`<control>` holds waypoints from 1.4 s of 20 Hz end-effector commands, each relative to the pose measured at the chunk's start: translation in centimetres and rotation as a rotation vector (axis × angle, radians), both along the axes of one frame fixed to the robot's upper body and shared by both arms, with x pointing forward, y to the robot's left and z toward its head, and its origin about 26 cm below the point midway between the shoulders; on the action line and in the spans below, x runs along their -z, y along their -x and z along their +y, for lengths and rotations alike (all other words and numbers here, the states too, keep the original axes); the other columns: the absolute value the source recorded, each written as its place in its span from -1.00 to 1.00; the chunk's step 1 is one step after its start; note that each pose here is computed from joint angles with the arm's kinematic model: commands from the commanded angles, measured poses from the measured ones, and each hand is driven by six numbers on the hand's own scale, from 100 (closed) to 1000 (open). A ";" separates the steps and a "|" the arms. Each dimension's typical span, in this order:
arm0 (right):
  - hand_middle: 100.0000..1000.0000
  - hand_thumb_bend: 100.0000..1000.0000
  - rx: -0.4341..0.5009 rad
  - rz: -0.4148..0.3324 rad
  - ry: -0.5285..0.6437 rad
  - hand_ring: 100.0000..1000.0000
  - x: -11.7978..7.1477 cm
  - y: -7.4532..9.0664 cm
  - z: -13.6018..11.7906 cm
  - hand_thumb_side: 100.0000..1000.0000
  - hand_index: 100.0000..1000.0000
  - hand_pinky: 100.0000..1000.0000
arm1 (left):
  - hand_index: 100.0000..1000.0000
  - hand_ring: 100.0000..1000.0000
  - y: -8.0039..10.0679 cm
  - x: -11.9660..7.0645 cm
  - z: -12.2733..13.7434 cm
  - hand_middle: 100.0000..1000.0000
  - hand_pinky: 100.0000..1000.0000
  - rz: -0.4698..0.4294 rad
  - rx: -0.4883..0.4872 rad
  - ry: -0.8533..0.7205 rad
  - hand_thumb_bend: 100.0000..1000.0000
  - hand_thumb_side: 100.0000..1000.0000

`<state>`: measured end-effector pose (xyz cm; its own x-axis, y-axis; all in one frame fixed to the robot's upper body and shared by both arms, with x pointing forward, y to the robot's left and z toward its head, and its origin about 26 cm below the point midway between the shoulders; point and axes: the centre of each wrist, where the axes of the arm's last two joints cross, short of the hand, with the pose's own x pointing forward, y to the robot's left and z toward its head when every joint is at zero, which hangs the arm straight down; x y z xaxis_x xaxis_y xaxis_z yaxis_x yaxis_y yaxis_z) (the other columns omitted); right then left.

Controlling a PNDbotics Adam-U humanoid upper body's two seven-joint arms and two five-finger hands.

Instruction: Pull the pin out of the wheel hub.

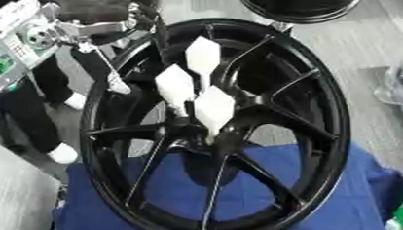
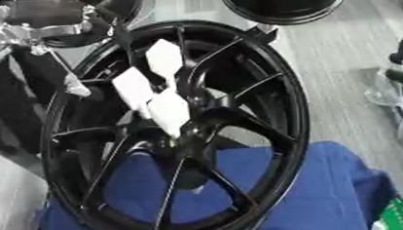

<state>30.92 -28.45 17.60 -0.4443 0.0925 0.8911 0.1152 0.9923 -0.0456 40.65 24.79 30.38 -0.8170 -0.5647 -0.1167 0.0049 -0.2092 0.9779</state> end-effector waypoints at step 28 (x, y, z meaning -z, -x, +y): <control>0.61 -0.71 -0.003 -0.017 0.014 0.57 -0.8 0.0 -0.4 -0.11 0.70 0.51 | 0.48 0.59 4.2 -6.6 -3.3 0.50 0.66 0.340 0.012 -0.070 -0.05 -0.96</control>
<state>31.01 -28.51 17.59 -0.4389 0.0912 0.8939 0.1120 0.9926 -0.0463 36.77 21.25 35.75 -0.8231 -0.5497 0.1426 0.3432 -0.2814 0.8961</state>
